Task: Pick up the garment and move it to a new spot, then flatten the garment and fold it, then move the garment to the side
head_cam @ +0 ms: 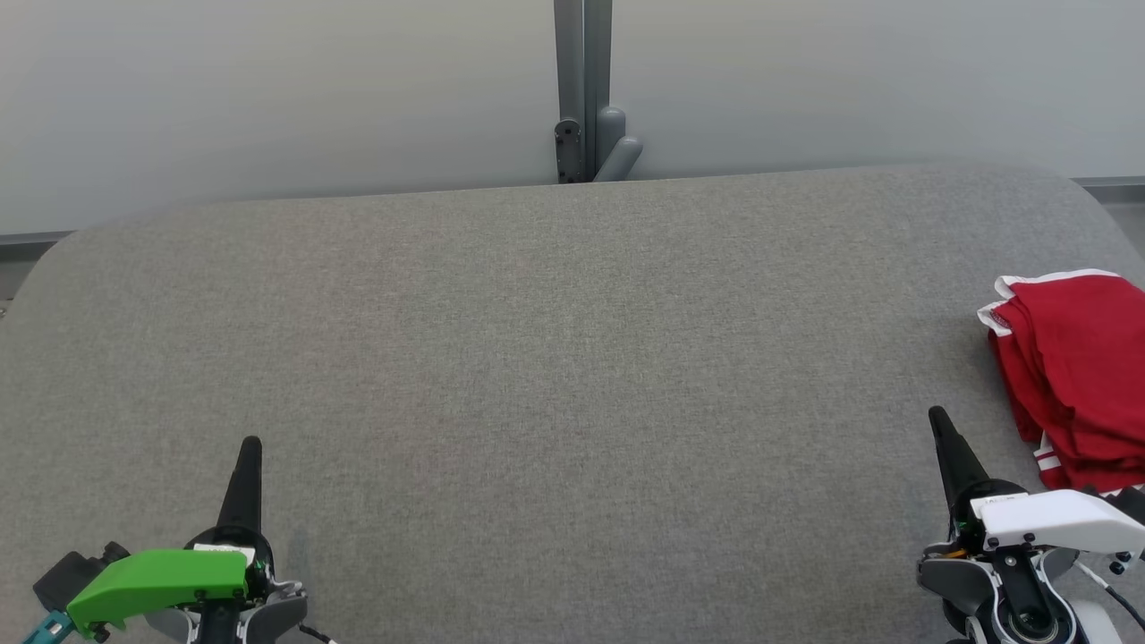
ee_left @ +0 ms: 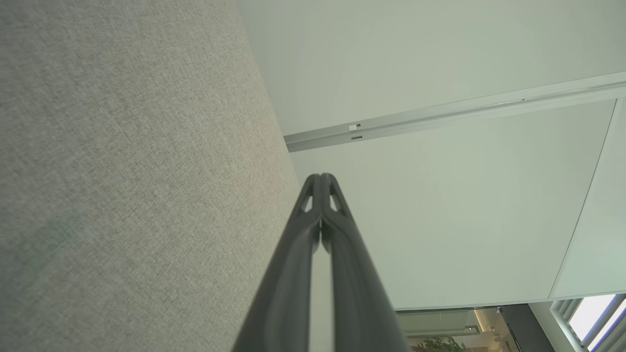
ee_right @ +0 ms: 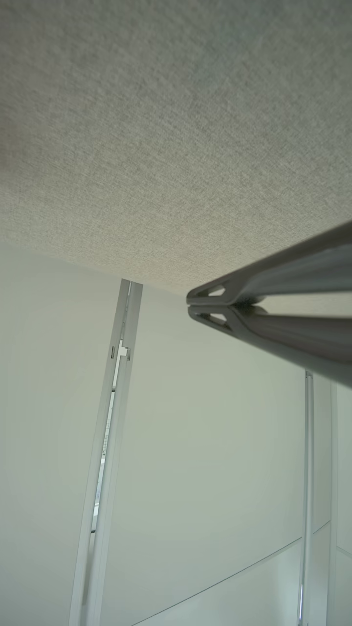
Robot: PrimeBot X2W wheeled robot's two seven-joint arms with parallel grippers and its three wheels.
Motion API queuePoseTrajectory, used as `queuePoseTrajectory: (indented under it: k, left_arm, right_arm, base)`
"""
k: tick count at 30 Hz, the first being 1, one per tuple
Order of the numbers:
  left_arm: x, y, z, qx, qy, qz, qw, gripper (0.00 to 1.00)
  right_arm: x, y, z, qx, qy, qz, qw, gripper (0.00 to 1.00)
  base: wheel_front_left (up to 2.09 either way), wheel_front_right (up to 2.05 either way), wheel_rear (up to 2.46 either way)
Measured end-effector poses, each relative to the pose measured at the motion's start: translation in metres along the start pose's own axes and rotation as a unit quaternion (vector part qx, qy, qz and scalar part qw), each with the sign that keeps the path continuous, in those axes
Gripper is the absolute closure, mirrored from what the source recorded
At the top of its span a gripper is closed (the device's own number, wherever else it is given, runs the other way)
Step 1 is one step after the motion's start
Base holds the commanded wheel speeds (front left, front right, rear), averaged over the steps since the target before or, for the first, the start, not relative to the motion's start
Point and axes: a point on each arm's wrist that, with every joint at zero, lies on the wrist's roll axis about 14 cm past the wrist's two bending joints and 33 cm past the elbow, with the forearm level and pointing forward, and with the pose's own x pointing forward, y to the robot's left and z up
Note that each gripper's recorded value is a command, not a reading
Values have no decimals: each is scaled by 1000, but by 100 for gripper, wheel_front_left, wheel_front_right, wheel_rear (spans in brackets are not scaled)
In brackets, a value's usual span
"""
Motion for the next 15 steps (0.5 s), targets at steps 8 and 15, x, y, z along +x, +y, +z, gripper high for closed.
queuePoseTrajectory:
  k: [8, 15]
  left_arm:
    - [3, -5, 1, -28, 2, -8, 1000, 100]
    - [6, -9, 3, -53, 2, -15, 998, 100]
  right_arm:
    - [1, 3, -1, 33, 3, 6, 999, 100]
    - [4, 9, 0, 65, 6, 15, 998, 100]
  base:
    - [0, 0, 0]
    - [0, 0, 0]
